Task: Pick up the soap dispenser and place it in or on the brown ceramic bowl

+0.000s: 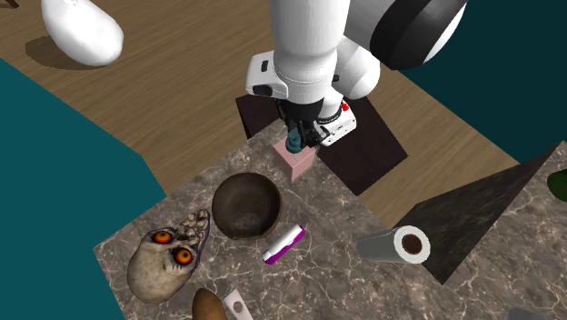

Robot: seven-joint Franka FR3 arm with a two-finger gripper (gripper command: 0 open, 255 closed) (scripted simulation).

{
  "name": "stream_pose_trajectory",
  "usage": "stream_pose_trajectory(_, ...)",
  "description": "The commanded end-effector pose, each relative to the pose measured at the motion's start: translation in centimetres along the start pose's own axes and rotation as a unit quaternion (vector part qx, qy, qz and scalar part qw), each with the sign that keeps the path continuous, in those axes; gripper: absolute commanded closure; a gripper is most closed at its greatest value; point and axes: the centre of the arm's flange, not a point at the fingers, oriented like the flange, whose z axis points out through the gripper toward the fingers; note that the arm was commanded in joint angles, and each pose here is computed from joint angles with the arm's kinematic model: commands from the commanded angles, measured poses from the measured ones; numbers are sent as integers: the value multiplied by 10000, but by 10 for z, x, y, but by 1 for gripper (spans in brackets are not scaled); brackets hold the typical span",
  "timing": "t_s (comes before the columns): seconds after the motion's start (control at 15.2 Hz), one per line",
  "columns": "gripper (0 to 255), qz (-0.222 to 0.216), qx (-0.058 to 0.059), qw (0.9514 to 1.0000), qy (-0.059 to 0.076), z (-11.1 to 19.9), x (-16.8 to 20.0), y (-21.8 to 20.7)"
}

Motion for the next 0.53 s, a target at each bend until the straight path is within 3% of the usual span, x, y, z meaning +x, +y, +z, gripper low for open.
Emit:
stream_pose_trajectory(0.0,255,1,-1,10000,-6,0,0,0)
stream_pose_trajectory(0.46,255,1,-1,10000,-6,-15,0,0)
